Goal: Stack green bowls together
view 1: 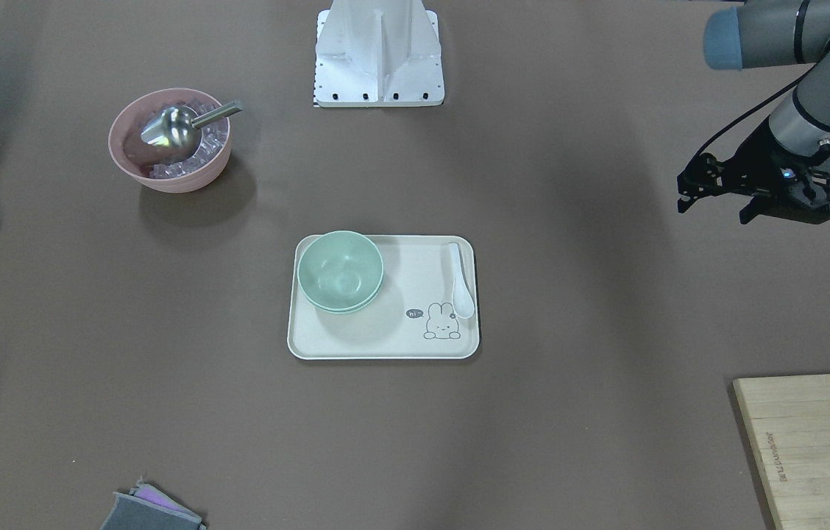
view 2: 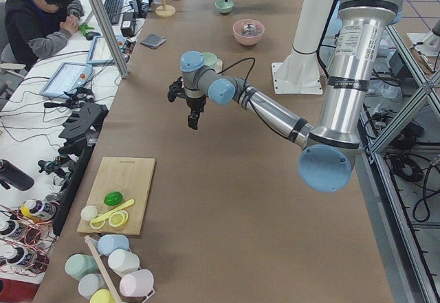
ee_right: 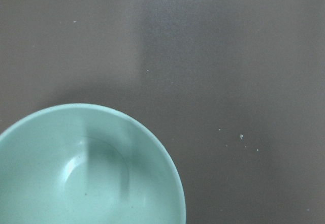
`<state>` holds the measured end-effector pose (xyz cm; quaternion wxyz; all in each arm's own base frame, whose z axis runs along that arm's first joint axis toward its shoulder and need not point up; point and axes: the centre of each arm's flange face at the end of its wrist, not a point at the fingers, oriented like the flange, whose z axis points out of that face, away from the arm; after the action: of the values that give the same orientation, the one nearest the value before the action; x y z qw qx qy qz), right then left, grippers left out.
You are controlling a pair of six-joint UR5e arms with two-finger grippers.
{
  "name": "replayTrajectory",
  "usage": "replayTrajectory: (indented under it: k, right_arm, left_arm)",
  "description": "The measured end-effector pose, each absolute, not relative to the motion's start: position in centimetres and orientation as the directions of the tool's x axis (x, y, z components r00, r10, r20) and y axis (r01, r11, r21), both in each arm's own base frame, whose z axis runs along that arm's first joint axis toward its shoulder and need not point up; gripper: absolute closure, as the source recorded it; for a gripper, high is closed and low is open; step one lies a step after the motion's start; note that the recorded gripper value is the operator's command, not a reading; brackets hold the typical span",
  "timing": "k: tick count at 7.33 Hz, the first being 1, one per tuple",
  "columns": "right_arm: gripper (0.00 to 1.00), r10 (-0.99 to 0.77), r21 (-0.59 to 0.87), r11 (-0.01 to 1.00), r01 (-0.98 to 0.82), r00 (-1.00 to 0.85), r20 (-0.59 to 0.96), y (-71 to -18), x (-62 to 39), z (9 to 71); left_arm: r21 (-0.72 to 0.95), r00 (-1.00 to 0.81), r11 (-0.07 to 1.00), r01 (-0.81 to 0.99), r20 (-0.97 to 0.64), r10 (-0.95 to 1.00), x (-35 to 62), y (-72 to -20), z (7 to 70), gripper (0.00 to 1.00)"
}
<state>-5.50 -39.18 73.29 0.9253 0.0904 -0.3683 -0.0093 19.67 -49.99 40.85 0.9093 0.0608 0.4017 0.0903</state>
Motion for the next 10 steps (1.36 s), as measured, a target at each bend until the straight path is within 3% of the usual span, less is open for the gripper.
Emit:
replayTrajectory:
  k: [1,2,3,6,10]
  right_arm:
    - [0.56,-0.082,0.175,0.983,-0.054,0.726,0.683,-39.0,-5.5,73.8]
    - [0.95,-0.073,0.169,0.984,-0.062,0.721,0.689,-39.0,-5.5,73.9]
    - [1.0,-0.062,0.159,0.985,-0.07,0.712,0.699,-39.2,-5.6,73.8]
    - [1.0,-0.061,0.16,0.984,-0.078,0.697,0.715,-40.3,-6.2,72.8]
    - [1.0,-0.077,0.156,0.986,-0.062,0.66,0.747,-46.8,-8.7,67.9]
  left_arm:
    - [0.183,0.662,0.976,-0.117,-0.719,0.214,19.6,-50.0,41.0,0.01]
    - [0.183,0.661,0.976,-0.117,-0.719,0.214,19.5,-50.0,41.0,0.01]
    - [0.182,0.662,0.976,-0.117,-0.719,0.213,19.5,-50.0,41.0,0.01]
    - [0.18,0.662,0.977,-0.114,-0.719,0.21,19.5,-50.0,41.1,0.01]
    - [0.19,0.666,0.976,-0.106,-0.715,0.211,17.6,-50.6,41.4,0.01]
